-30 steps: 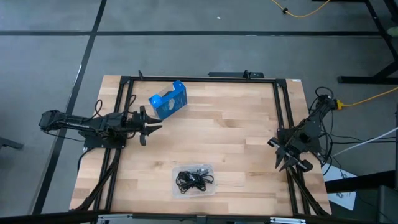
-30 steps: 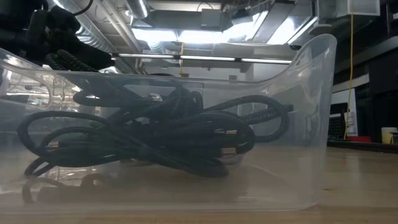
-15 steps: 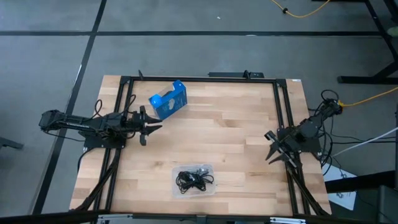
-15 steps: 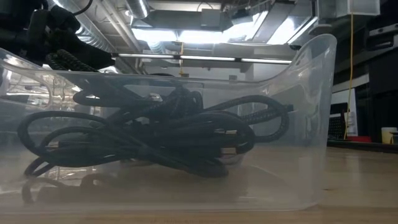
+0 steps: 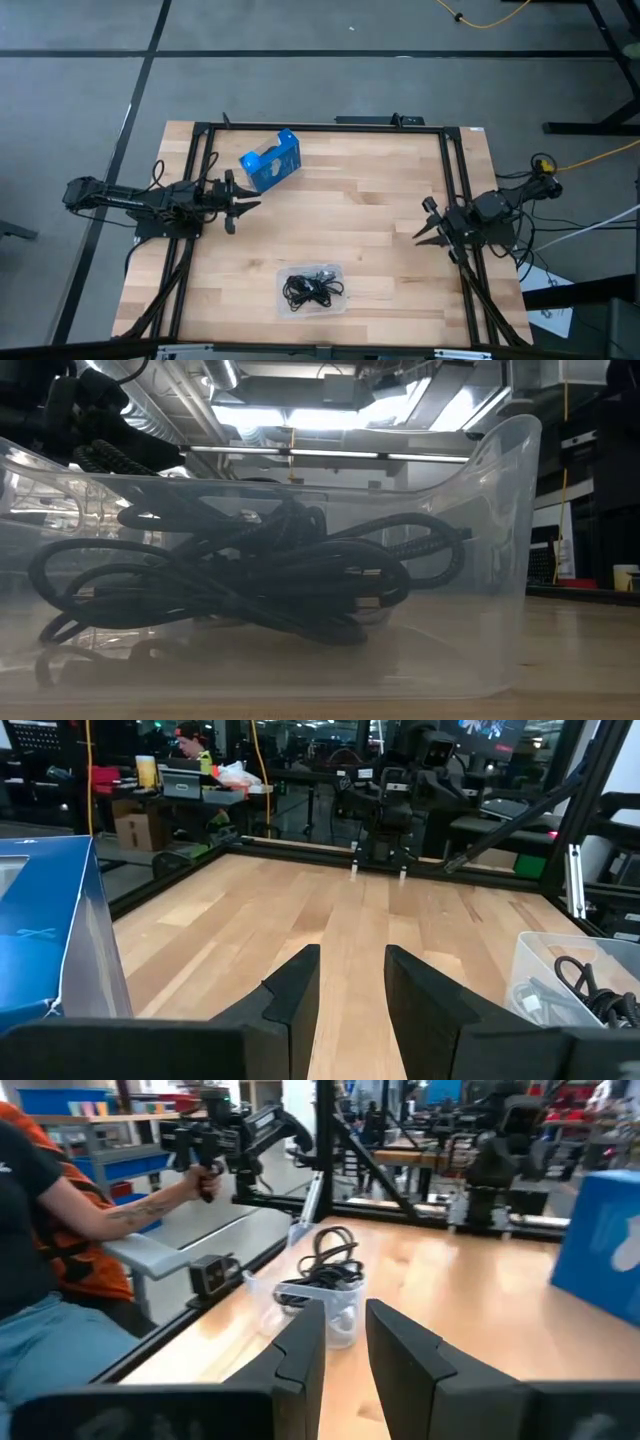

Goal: Pick and place USB-C Cables
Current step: Return to Home Position

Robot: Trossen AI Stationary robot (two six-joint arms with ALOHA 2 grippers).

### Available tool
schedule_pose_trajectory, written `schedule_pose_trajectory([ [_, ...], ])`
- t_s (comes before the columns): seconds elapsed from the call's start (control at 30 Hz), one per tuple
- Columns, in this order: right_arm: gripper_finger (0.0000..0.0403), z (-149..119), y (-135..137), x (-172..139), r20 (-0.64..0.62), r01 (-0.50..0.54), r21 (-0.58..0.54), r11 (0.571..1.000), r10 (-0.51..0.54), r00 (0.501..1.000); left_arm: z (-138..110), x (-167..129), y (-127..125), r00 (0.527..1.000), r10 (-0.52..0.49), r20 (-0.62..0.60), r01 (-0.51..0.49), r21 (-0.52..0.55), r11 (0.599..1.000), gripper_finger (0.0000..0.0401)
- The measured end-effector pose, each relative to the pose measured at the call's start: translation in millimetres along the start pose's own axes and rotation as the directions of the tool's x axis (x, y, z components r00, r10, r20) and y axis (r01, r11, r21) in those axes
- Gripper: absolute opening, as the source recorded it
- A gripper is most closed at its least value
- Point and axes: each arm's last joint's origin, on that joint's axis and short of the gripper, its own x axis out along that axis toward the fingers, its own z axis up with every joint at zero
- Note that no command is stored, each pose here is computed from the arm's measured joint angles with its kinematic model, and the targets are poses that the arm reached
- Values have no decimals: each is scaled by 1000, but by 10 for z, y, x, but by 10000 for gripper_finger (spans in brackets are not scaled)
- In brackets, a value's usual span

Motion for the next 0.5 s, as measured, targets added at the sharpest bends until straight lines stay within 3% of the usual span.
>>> schedule_pose_trajectory([
  [0.5,80,-47,-111,-6,-49,124,37,992,-122,991,-57,-1,6,998,6,-59,-5,13,1000,108],
])
